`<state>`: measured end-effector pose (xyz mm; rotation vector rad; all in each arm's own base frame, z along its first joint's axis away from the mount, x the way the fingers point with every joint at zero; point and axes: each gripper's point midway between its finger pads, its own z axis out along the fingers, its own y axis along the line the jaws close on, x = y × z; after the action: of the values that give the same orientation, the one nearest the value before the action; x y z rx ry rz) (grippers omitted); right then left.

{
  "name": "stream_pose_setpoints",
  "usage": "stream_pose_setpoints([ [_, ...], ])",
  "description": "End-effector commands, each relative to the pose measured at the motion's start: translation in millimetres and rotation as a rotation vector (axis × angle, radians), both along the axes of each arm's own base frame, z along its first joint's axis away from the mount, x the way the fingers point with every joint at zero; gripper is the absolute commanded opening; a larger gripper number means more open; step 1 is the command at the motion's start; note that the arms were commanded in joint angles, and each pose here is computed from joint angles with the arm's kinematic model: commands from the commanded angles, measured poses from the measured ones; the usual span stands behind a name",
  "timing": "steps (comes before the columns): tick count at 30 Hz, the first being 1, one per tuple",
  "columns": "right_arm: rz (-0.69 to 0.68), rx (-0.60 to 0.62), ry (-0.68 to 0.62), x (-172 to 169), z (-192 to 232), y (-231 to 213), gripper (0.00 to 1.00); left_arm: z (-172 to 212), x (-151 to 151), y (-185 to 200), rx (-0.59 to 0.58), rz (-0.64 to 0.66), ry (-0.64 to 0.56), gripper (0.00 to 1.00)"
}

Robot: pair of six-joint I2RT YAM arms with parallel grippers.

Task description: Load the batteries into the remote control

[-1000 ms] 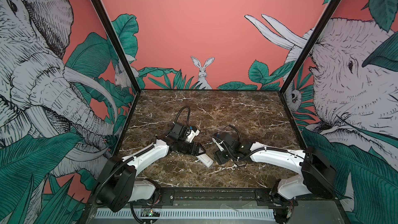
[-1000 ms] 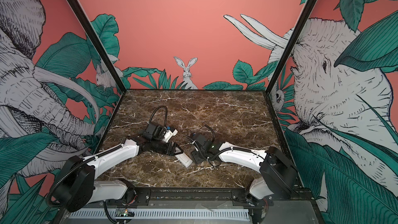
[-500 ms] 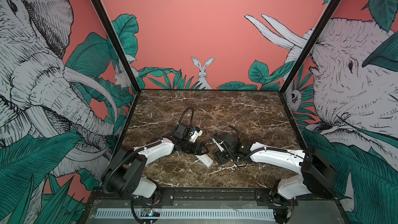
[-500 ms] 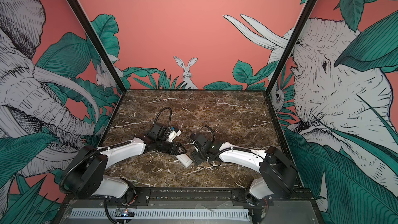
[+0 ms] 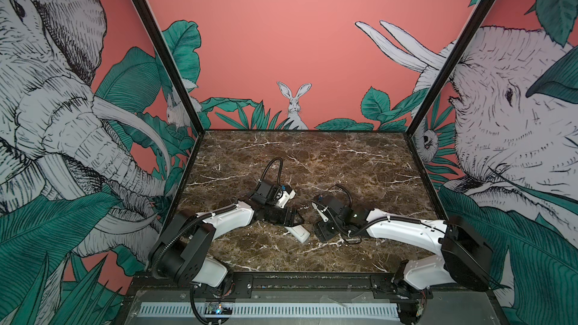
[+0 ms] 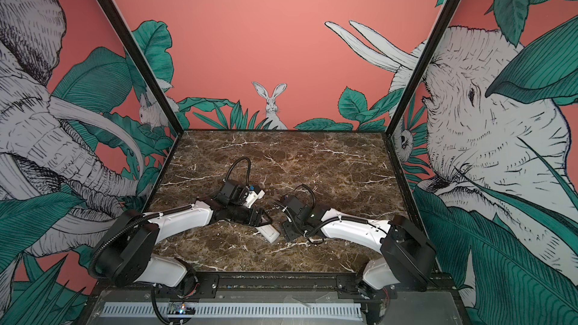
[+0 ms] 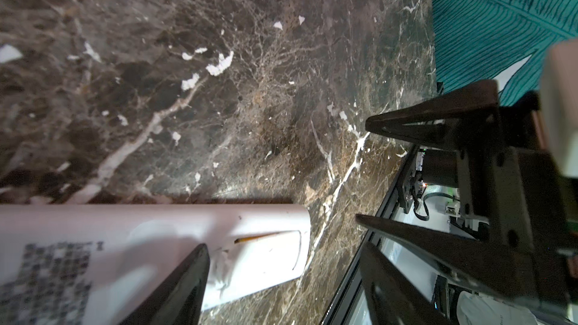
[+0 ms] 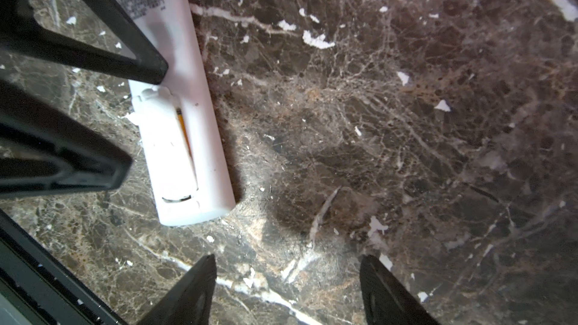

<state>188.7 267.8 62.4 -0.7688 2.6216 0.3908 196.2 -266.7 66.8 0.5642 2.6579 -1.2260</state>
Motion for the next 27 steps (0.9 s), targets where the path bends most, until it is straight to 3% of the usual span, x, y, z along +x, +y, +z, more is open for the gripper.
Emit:
stream_pose_setpoints([
  [1,-0.026,0.006,-0.019,4.1,4.1,-3.1,0.73,1.5,-7.7,-1.2,-0.015,-0.012,0.004,0.78],
  [15,-0.024,0.010,-0.021,4.9,3.3,-2.8,0.73,11.1,-17.4,-1.3,-0.018,-0.018,-0.008,0.78],
  [27,-0.014,0.009,-0.017,4.4,2.4,-1.3,0.73,9.3,-13.6,-0.6,0.008,-0.018,-0.017,0.84],
])
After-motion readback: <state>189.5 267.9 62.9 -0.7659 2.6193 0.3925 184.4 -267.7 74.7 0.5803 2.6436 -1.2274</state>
